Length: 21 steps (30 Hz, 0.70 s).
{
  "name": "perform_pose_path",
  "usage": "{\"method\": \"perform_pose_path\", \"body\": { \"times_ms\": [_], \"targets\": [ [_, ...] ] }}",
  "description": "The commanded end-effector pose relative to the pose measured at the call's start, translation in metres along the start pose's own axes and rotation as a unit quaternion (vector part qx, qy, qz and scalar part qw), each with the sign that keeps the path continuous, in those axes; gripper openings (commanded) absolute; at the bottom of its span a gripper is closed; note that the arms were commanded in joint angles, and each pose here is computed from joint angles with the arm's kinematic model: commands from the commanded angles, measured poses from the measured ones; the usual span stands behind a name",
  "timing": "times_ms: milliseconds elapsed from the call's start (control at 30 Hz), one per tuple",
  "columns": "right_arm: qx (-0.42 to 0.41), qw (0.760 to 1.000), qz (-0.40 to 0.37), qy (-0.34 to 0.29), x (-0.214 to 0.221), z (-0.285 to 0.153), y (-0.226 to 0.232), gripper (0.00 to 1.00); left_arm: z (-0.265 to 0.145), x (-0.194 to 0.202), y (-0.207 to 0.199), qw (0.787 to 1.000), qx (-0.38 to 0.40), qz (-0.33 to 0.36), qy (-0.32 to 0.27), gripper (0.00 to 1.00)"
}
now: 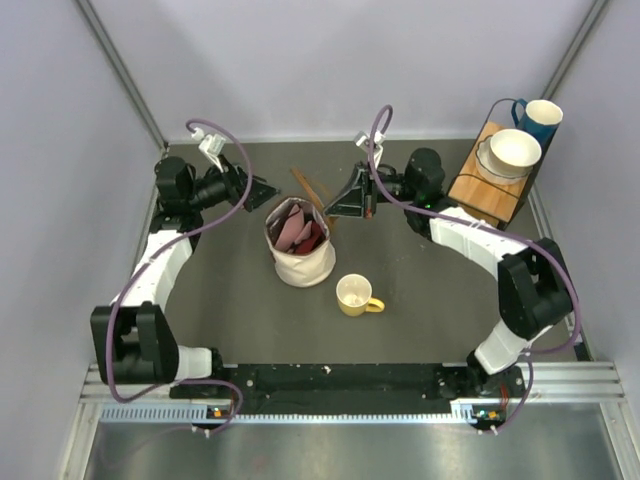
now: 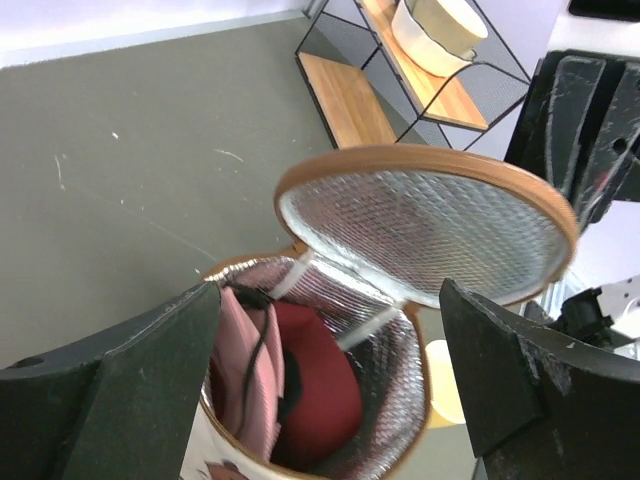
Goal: Unzip the laundry bag and remove the bra
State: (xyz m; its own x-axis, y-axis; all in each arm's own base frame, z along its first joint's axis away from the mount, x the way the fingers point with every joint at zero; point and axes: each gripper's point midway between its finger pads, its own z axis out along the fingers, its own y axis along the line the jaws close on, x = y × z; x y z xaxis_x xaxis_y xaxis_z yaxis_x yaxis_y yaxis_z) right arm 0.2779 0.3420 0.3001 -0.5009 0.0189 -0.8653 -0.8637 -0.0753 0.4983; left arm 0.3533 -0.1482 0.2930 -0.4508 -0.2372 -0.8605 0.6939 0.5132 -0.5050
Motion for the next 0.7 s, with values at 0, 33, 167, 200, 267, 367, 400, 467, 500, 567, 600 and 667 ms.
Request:
{"method": "perform_pose_path", "body": {
  "times_ms": [0,33,167,200,267,367,400,467,500,567,600,667],
  "targets": [
    [-0.1,0.995,-0.027,0.016,-0.015,-0.007,0.037,0.0,0.014,-0.034,-0.025,0.984,0.105,0.137,-0.036,0.95],
    [-0.113,0.992,-0.054,0.01,-0.019,-0.008,0.042,0.0,0.015,-0.03,-0.027,0.983,0.12,0.14,-0.026,0.95],
    [-0.146,0.988,-0.051,0.008,-0.019,-0.014,0.04,0.0,0.028,-0.024,-0.027,0.974,0.141,0.175,-0.005,0.94],
    [-0.153,0.988,-0.017,0.013,-0.019,-0.017,0.043,0.0,0.029,-0.023,-0.028,0.973,0.145,0.18,-0.003,0.94],
    [-0.151,0.988,-0.007,0.018,-0.02,-0.016,0.037,0.0,0.033,-0.028,-0.035,0.968,0.157,0.196,-0.004,0.94],
    [-0.149,0.989,0.004,0.019,-0.017,-0.014,0.028,0.0,0.043,-0.021,-0.042,0.962,0.18,0.203,0.02,0.94],
    [-0.148,0.989,0.011,0.019,-0.016,-0.013,0.025,0.0,0.047,-0.018,-0.047,0.959,0.191,0.208,0.027,0.94],
    [-0.147,0.989,0.015,0.02,-0.015,-0.013,0.024,0.0,0.05,-0.009,-0.056,0.951,0.221,0.212,0.042,0.93],
    [-0.146,0.989,0.017,0.018,-0.015,-0.013,0.023,0.0,0.052,-0.007,-0.058,0.95,0.226,0.212,0.044,0.93],
    [-0.148,0.989,0.016,0.02,-0.017,-0.013,0.026,0.0,0.053,-0.006,-0.058,0.95,0.224,0.21,0.045,0.93],
    [-0.148,0.989,0.016,0.022,-0.016,-0.014,0.027,0.0,0.052,-0.007,-0.058,0.951,0.22,0.211,0.043,0.93],
    [-0.148,0.989,0.015,0.022,-0.017,-0.015,0.029,0.0,0.049,-0.012,-0.064,0.95,0.212,0.224,0.036,0.93]
  ]
}}
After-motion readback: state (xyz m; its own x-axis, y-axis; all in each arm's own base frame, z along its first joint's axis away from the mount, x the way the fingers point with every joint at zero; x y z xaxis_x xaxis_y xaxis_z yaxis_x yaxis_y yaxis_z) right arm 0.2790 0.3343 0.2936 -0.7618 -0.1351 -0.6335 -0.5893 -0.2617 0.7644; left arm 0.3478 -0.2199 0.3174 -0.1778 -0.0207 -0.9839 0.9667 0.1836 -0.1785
